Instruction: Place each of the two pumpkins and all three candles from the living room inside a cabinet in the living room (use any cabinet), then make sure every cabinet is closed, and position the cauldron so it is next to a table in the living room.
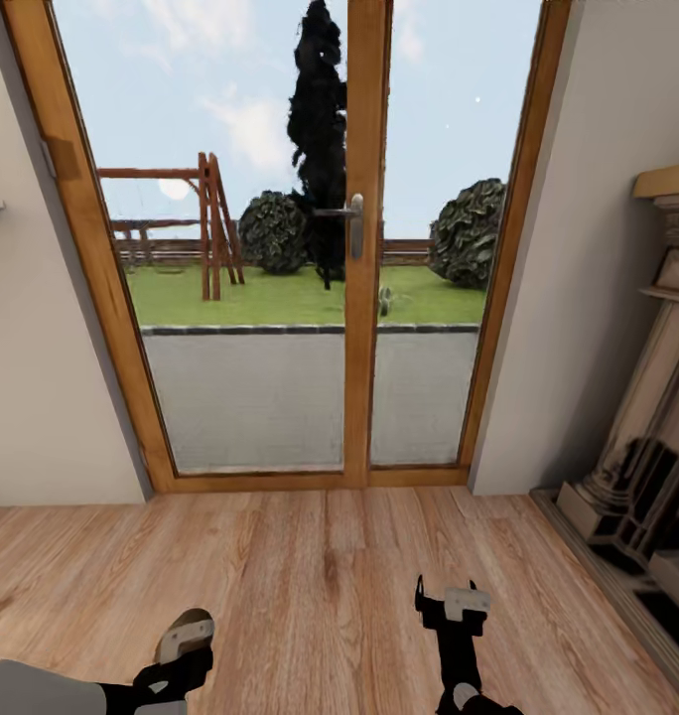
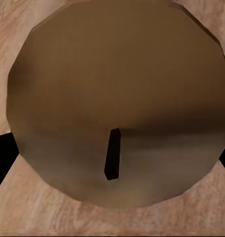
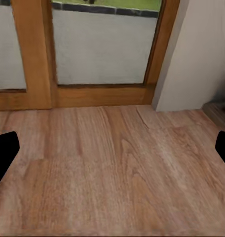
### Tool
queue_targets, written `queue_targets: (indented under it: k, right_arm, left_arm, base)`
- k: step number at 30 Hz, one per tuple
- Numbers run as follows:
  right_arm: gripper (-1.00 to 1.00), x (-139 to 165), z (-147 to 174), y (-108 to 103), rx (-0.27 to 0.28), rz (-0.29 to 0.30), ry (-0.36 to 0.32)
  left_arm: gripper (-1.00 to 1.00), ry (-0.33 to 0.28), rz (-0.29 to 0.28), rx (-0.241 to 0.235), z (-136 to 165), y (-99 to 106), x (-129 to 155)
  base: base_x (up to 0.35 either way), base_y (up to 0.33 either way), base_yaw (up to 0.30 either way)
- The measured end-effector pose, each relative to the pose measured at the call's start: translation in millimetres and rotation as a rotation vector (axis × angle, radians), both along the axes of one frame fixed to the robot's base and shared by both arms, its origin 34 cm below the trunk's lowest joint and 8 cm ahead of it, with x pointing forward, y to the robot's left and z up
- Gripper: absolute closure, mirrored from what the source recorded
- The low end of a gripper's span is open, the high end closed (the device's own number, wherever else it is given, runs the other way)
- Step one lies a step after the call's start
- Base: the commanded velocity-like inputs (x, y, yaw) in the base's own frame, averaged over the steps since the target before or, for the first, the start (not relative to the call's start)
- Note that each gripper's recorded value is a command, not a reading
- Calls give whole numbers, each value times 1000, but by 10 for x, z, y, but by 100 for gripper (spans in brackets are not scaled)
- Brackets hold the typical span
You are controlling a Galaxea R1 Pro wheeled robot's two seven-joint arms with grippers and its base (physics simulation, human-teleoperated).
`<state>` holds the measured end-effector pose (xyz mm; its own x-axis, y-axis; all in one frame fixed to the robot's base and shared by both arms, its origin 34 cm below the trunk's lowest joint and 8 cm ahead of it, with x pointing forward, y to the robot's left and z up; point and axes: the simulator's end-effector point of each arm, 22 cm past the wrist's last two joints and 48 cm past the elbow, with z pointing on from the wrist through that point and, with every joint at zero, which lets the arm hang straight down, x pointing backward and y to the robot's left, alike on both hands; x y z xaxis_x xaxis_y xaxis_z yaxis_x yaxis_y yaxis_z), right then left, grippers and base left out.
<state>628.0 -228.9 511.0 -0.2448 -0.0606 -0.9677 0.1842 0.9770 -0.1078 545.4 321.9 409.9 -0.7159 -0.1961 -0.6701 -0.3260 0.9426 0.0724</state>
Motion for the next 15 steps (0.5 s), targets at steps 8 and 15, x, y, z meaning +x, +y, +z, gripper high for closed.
queue_targets:
  k: [8, 15]
  right_arm:
    - [-100, -210, -59, -178, -46, -18, 44]
    - [-100, -383, -135, -175, -7, -5, 98]
  left_arm:
    - [100, 62, 16, 30, -127, 148, -460]
    - [100, 83, 10, 38, -63, 160, -575]
  base:
    - [0, 0, -71]
    - [0, 0, -262]
